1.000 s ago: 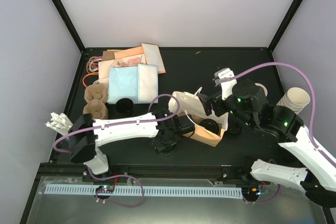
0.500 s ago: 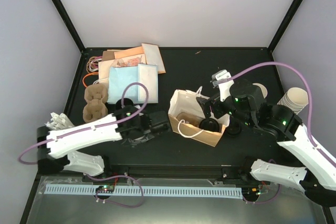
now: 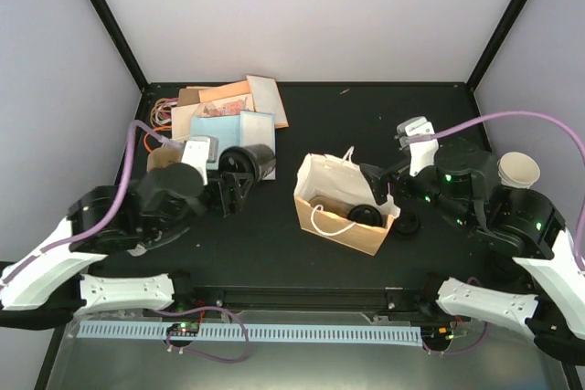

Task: Pack the takeout coffee

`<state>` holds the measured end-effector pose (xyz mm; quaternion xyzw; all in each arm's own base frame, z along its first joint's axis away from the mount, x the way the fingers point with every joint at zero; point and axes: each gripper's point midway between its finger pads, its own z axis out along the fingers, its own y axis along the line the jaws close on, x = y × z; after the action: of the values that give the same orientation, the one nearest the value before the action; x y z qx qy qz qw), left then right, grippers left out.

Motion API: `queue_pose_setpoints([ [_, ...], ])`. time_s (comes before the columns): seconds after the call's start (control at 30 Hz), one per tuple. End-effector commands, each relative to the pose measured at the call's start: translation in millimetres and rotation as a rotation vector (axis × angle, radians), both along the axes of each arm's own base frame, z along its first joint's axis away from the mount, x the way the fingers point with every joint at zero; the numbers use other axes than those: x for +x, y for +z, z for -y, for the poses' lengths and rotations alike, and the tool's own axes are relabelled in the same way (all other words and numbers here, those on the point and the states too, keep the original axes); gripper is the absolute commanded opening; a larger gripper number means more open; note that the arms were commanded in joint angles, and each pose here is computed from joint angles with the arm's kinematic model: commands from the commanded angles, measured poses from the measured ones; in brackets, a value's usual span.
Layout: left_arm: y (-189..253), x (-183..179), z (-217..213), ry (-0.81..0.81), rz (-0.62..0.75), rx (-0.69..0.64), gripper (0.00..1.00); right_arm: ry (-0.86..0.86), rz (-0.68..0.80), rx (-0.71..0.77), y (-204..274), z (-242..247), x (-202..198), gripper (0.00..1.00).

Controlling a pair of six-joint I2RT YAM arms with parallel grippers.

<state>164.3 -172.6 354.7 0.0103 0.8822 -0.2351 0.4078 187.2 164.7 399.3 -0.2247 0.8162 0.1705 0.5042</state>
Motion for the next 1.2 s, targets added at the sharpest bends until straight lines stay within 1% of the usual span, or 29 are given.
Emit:
queue_pose_setpoints([
  [0.0,66,-6,34,-0.327,0.280,0.070,0.64,-0.026,-0.039,-0.050,-9,13,-4,1.00],
  [0.1,77,-11,54,-0.466,0.317,0.152,0.64,0.027,-0.071,-0.049,-11,10,-14,1.00],
  [0.17,76,-15,72,-0.560,0.322,0.201,0.65,0.083,-0.109,-0.066,-19,3,-22,1.00],
  [0.23,77,-16,86,-0.634,0.350,0.236,0.64,0.074,-0.141,-0.103,-30,1,-19,0.99],
  [0.33,79,-12,98,-0.677,0.413,0.282,0.64,0.032,-0.165,-0.141,-42,0,-10,0.92],
  [0.4,80,-10,102,-0.709,0.450,0.319,0.65,0.057,-0.169,-0.140,-45,-7,-10,0.88],
  [0.47,80,-11,106,-0.743,0.476,0.349,0.65,0.099,-0.179,-0.143,-50,-16,-11,0.87],
  [0.57,77,-17,112,-0.824,0.514,0.371,0.64,0.079,-0.176,-0.188,-61,-20,-1,0.84],
  [0.63,72,-17,115,-0.855,0.523,0.391,0.64,0.049,-0.180,-0.220,-67,-21,8,0.83],
  [0.7,64,-16,116,-0.873,0.520,0.417,0.64,0.006,-0.195,-0.244,-72,-20,17,0.80],
  [0.83,50,-6,117,-0.879,0.501,0.475,0.64,-0.049,-0.181,-0.254,-74,-19,30,0.77],
  [0.9,46,-3,118,-0.890,0.488,0.482,0.64,-0.056,-0.160,-0.258,-72,-18,32,0.76],
  [0.97,44,-4,121,-0.920,0.483,0.472,0.64,-0.015,-0.143,-0.267,-70,-20,29,0.75],
  [1.03,41,-6,123,-0.946,0.481,0.475,0.64,0.027,-0.090,-0.268,-66,-21,27,0.69],
  [1.07,32,-4,128,-0.962,0.460,0.496,0.65,0.045,-0.061,-0.255,-63,-22,27,0.65],
  [1.1,27,-3,129,-0.976,0.450,0.512,0.66,0.063,-0.033,-0.243,-60,-24,26,0.59],
  [1.13,22,-2,130,-0.987,0.444,0.527,0.66,0.078,-0.009,-0.233,-56,-25,25,0.52],
  [1.17,19,-1,131,-0.993,0.438,0.540,0.66,0.089,0.011,-0.226,-53,-26,25,0.39],
])
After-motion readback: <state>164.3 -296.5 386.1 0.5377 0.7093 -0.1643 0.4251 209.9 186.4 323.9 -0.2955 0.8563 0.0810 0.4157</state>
